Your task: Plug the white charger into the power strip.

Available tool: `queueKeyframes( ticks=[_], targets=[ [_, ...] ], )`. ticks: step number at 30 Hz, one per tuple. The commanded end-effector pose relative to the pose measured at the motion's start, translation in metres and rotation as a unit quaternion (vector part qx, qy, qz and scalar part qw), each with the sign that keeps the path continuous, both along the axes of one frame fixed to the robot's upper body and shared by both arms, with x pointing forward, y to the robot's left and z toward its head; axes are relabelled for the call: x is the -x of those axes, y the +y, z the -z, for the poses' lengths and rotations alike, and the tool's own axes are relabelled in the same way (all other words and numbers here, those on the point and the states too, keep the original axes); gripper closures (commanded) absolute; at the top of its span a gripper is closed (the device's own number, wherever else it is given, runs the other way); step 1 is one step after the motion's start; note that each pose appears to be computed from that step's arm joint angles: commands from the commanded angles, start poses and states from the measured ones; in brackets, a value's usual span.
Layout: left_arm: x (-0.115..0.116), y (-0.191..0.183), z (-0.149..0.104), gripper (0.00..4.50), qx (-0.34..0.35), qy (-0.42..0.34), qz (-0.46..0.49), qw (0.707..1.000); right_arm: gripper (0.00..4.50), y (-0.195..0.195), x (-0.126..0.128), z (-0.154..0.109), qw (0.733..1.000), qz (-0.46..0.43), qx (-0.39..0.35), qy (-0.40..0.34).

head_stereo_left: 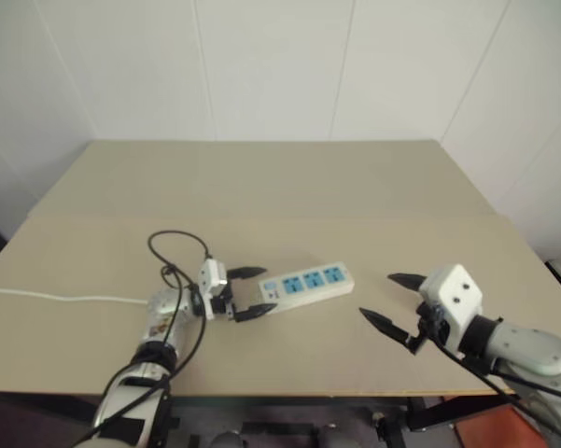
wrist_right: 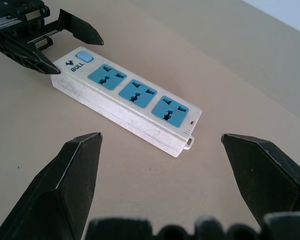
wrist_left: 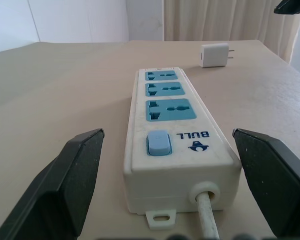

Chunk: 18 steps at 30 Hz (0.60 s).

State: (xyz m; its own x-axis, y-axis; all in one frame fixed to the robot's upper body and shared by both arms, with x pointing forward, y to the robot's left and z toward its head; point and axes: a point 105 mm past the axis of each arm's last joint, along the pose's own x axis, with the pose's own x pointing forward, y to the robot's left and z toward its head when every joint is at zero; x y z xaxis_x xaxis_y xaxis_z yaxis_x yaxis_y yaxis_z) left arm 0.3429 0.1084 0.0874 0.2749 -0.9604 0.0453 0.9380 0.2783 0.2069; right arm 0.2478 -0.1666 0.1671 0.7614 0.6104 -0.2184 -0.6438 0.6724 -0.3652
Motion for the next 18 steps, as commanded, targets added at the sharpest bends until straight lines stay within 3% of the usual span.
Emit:
queueKeyframes(
  ticks=[1,18],
  targets=[
    [0.003,-0.001,0.013,0.01,-0.009,0.022,0.001,1.000,0.00,0.002,0.001,-0.014,0.999,-0.002,0.002,-0.034],
    [0.010,-0.012,0.027,0.01,-0.032,0.049,0.030,0.998,0.00,0.004,0.001,-0.013,0.999,0.003,-0.004,-0.034]
  ],
)
